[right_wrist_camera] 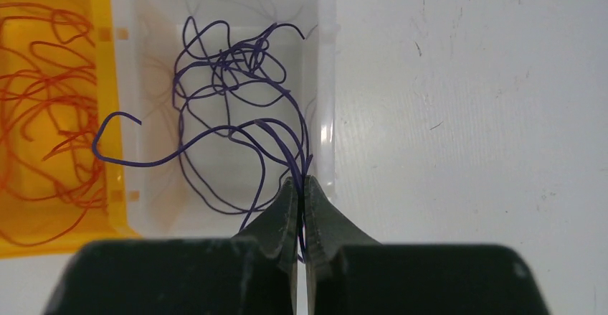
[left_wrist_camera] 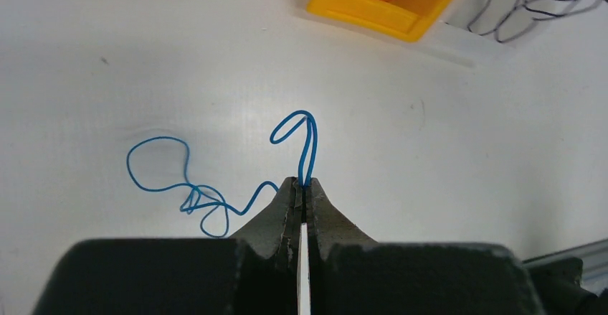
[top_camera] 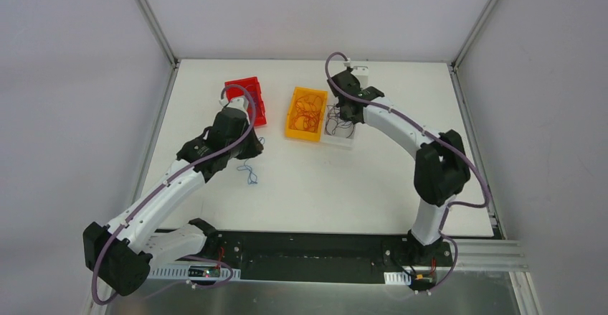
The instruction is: Untangle the cables
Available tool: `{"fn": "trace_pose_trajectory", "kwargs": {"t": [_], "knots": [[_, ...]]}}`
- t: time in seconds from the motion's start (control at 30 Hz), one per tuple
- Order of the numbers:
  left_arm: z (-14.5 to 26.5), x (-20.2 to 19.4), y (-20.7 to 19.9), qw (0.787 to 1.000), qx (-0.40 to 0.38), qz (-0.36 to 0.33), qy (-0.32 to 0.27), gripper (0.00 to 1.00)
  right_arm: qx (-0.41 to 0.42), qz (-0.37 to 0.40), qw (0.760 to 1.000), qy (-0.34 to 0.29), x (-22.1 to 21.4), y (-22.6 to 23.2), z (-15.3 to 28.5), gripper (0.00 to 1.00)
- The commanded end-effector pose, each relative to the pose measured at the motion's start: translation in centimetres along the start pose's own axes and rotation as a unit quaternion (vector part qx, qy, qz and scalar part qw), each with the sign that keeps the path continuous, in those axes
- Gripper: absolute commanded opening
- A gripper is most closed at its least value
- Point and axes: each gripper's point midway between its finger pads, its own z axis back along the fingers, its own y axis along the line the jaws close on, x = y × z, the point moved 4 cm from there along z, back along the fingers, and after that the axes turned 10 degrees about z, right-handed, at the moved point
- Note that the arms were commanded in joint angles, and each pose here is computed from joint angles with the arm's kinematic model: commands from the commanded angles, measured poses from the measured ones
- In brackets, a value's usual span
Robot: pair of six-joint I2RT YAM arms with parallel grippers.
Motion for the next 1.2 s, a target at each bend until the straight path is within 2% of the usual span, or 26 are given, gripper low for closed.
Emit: {"fn": "trace_pose_trajectory", "kwargs": {"t": [0.0, 0.13, 0.27, 0.43, 0.5, 0.63, 0.83, 0.97, 1.0, 1.07, 1.13, 1.17], "knots": [[1.8, 1.6, -5.2, 0.995, -0.095, 0.005, -0.011, 0.0, -0.043, 0.028, 0.999, -0.002, 1.4, -0.4, -1.7, 0.0], [2.4, 1.8, -5.9, 0.993, -0.113, 0.012, -0.011, 0.0, -0.064, 0.048, 0.997, 0.002, 1.5, 0.4, -4.0, 0.0], [2.0, 1.2, -4.6, 0.996, -0.09, 0.014, -0.019, 0.0, -0.085, 0.067, 0.994, 0.017, 0.1, 1.2, -6.8, 0.0], [0.6, -0.5, -3.1, 0.998, -0.066, 0.019, 0.004, 0.0, -0.067, 0.065, 0.995, 0.042, -1.3, 2.1, -8.4, 0.02], [0.1, -1.3, -2.6, 0.998, -0.058, 0.017, 0.015, 0.0, -0.06, 0.062, 0.995, 0.042, -1.1, 2.1, -8.2, 0.09], [-0.8, -2.6, -1.9, 0.998, -0.049, 0.011, 0.042, 0.0, -0.039, 0.048, 0.998, 0.025, 0.4, 1.9, -6.2, 0.33], [-1.7, -3.9, -1.7, 0.996, -0.049, 0.001, 0.074, 0.0, 0.004, 0.017, 1.0, -0.013, 2.9, 0.5, -1.4, 0.52], [-2.6, -5.1, -1.7, 0.994, -0.045, -0.012, 0.104, 0.01, 0.028, 0.003, 0.999, -0.022, 2.3, -0.6, 1.0, 0.73], [-2.9, -5.5, -1.7, 0.993, -0.042, -0.019, 0.112, 0.06, 0.036, -0.003, 0.999, -0.026, 1.9, -1.0, 1.6, 0.79], [-3.2, -6.3, -1.9, 0.99, -0.044, -0.045, 0.128, 0.23, 0.056, -0.015, 0.998, -0.037, 0.9, -1.5, 2.6, 0.85], [-3.4, -7.1, -2.1, 0.987, -0.043, -0.068, 0.141, 0.51, 0.078, -0.026, 0.996, -0.043, -0.4, -2.0, 3.6, 0.89], [-3.6, -7.4, -2.1, 0.986, -0.038, -0.076, 0.142, 0.6, 0.087, -0.031, 0.995, -0.045, -1.1, -2.3, 4.2, 0.9]]}}
